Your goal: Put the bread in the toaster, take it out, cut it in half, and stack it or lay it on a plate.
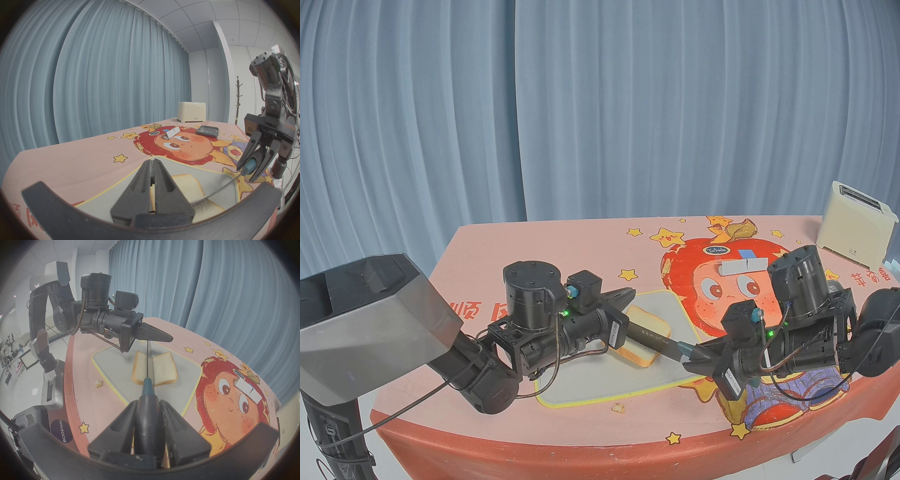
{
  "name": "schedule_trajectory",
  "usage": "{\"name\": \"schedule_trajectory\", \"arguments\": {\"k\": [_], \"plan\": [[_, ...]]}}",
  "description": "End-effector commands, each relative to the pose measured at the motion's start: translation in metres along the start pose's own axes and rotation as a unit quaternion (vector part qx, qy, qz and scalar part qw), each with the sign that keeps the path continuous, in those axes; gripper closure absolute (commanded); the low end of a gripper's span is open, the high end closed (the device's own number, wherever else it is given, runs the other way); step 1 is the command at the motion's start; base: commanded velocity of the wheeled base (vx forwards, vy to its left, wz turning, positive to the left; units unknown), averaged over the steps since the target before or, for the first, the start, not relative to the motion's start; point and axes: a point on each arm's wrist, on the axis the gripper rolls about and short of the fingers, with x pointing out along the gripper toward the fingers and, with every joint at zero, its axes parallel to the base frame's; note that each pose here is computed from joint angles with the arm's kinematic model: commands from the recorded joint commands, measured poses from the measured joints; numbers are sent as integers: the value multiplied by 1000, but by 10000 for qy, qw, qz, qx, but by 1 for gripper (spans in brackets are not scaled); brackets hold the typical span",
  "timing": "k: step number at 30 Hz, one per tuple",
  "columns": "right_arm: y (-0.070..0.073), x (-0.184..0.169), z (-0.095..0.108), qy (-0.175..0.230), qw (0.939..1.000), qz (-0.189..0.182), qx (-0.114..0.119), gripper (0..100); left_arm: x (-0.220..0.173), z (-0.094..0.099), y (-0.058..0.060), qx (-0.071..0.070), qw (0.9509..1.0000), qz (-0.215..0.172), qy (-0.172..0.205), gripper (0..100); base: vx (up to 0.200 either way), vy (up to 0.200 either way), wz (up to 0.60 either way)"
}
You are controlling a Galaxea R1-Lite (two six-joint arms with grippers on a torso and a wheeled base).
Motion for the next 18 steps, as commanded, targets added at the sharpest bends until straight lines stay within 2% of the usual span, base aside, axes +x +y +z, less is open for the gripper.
{"name": "schedule_trajectory", "arguments": {"k": [1,10,14,18], "plan": [[1,0,-2,53,10000,16,4,100,-1,8,0,23,9998,2,-194,100,0,0,0],[-1,-6,6,-145,9999,-43,-17,100,-1,11,2,31,9996,28,-293,100,0,0,0],[-1,-5,4,-100,9999,-31,-13,100,-2,10,14,4,9995,171,-267,100,0,0,0],[-1,-6,7,-160,9999,-41,-24,100,-1,7,14,-1,9996,139,-238,100,0,0,0]]}}
